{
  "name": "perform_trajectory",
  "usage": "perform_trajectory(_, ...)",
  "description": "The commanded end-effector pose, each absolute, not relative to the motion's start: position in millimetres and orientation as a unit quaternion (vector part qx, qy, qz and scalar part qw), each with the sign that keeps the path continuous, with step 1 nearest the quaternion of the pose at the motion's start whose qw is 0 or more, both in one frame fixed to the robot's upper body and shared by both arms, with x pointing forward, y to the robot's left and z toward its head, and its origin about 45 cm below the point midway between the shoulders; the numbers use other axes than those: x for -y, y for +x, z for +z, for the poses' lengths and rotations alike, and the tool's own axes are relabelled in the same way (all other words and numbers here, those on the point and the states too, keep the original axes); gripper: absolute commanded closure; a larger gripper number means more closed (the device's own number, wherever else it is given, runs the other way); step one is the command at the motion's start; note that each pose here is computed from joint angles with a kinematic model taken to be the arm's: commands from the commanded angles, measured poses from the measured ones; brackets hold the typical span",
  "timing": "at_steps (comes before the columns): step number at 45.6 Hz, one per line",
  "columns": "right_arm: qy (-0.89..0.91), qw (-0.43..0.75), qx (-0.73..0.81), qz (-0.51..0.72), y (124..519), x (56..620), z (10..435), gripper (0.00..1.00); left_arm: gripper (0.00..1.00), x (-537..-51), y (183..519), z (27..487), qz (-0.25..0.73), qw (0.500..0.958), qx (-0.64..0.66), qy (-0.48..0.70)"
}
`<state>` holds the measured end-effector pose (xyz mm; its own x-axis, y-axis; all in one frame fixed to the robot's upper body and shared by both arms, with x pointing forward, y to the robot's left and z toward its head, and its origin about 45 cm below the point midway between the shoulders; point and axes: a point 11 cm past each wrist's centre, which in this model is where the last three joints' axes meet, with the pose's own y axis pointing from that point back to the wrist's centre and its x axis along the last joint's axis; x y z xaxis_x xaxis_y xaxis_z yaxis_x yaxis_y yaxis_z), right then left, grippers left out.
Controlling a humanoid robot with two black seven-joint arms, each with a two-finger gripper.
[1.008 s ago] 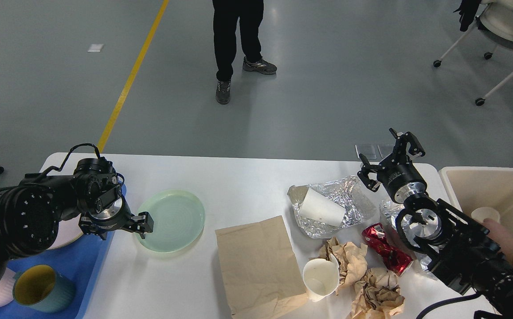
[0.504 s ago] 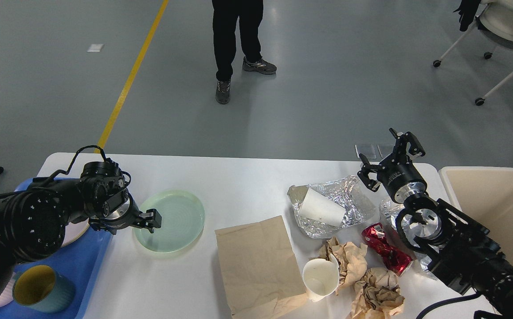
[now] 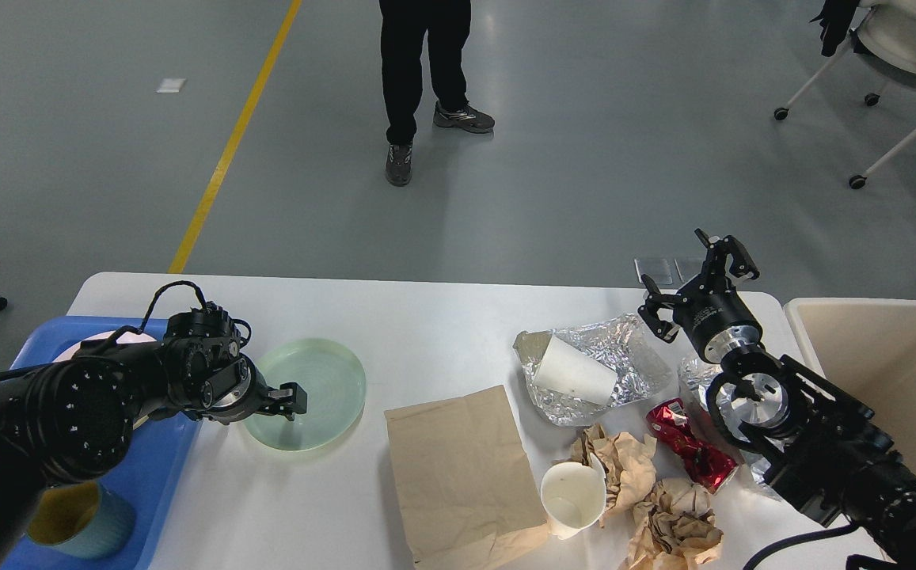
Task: Tidy desktop
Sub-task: 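Lower the left gripper to the pale green plate's edge and grip it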
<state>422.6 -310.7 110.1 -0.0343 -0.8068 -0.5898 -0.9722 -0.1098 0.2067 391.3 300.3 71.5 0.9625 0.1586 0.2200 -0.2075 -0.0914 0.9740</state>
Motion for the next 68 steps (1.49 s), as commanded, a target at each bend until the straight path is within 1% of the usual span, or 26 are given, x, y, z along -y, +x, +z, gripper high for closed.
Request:
perform_trajectory(1,-0.681,0.137,-0.653,0.301,422.6,310.7,110.1,0.0,0.04,-300.5,387.0,67.1,0.132,0.674,0.012,0.726)
perform_trajectory(4,-0.681,0.137,-0.653,0.301,422.6,310.7,110.1,0.0,0.06,-300.2,386.5,66.9,0.132,0.676,0.009,0.725)
perform_trajectory(10,-0.681,0.137,-0.653,0.301,422.6,310.7,110.1,0.0,0.15,-299.1,386.2,66.6,0.143,0.684,-0.002,0.715)
perform_trajectory(17,-0.681,0.137,-0.653,0.301,422.6,310.7,110.1,0.0,0.33,-302.4,383.5,66.2,0.144,0.673,-0.017,0.725)
perform_trajectory(18,-0.681,0.137,-0.653,0.301,422.6,310.7,110.1,0.0,0.39,-303.5,382.0,65.5,0.144,0.668,-0.022,0.73)
perform_trajectory(26,-0.681,0.137,-0.653,0.301,422.6,310.7,110.1,0.0,0.59,-308.6,378.1,64.4,0.158,0.653,-0.048,0.739)
perform_trajectory(32,-0.681,0.137,-0.653,0.301,422.6,310.7,110.1,0.0,0.69,-315.1,375.7,64.8,0.165,0.637,-0.062,0.75)
perform_trajectory(36,-0.681,0.137,-0.653,0.301,422.6,310.7,110.1,0.0,0.8,-316.9,375.0,65.0,0.164,0.631,-0.064,0.756)
perform_trajectory(41,-0.681,0.137,-0.653,0.301,422.6,310.7,110.1,0.0,0.86,-316.4,375.0,65.3,0.163,0.631,-0.065,0.756)
perform_trajectory(45,-0.681,0.137,-0.653,0.301,422.6,310.7,110.1,0.0,0.94,-317.3,375.5,66.9,0.161,0.629,-0.066,0.757)
perform_trajectory(47,-0.681,0.137,-0.653,0.301,422.6,310.7,110.1,0.0,1.0,-317.2,374.4,67.9,0.153,0.631,-0.071,0.757)
perform_trajectory(59,-0.681,0.137,-0.653,0.301,422.6,310.7,110.1,0.0,1.0,-320.1,374.9,77.8,0.132,0.639,-0.091,0.752)
perform_trajectory(68,-0.681,0.137,-0.653,0.301,422.6,310.7,110.1,0.0,1.0,-324.4,384.6,100.4,0.116,0.644,-0.099,0.749)
